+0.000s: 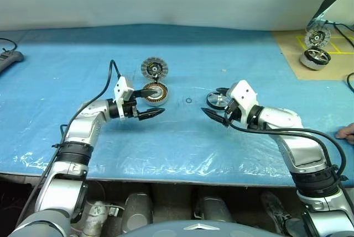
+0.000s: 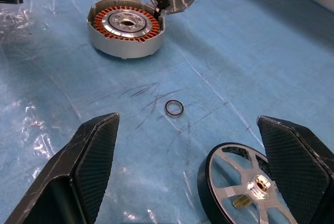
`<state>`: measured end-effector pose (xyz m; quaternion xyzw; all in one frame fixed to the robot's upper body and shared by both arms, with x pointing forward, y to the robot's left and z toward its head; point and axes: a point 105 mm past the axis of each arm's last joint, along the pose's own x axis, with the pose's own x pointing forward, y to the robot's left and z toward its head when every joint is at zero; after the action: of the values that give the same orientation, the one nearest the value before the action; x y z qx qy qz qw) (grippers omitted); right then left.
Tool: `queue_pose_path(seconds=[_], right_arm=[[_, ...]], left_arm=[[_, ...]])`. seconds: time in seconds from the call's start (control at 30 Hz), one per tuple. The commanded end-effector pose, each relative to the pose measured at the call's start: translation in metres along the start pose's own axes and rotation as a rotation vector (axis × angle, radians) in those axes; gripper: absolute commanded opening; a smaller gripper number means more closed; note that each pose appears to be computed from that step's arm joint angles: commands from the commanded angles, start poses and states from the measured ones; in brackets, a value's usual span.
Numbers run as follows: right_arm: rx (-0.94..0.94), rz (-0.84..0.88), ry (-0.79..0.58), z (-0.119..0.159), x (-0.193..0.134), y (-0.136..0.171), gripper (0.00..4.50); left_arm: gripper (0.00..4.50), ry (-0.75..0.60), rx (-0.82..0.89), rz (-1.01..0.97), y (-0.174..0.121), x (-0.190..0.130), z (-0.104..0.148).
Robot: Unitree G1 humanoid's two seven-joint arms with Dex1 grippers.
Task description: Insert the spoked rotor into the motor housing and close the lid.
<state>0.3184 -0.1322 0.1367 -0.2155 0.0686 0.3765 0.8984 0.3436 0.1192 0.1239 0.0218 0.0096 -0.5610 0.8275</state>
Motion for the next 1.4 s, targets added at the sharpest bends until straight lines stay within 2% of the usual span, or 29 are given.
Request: queue_pose_path(seconds=[0.03, 0.17, 0.53, 0.77, 1.03, 1.17, 1.4], right_arm=[[-0.013, -0.024, -0.033, 0.01, -0.001, -0.004, 4.5], [-0.013, 0.0, -0.024, 0.006, 0.002, 0.006, 4.5], [-0.014, -0.009, -0.02, 0.005, 0.002, 0.004, 4.5], [-0.042, 0.017, -0.044, 0.015, 0.009, 0.006, 4.5], [-0.153, 0.126, -0.068, 0.032, 0.042, 0.016, 4.5], [-0.225, 0.199, -0.084, 0.05, 0.066, 0.018, 4.5], [-0.417, 0.343, -0.026, 0.061, 0.105, 0.024, 4.5]], left_arm=[[4.47, -0.038, 0.031, 0.009, -0.001, -0.003, 0.014], [4.47, -0.036, 0.014, 0.032, 0.0, -0.006, 0.012], [4.47, -0.046, 0.005, 0.064, 0.002, -0.009, 0.016], [4.47, -0.025, -0.005, 0.13, 0.012, -0.027, 0.01], [4.47, -0.014, -0.019, 0.212, 0.02, -0.044, 0.002], [4.47, 0.005, -0.018, 0.264, 0.025, -0.056, -0.003], [4.47, -0.002, -0.02, 0.316, 0.025, -0.065, -0.006]])
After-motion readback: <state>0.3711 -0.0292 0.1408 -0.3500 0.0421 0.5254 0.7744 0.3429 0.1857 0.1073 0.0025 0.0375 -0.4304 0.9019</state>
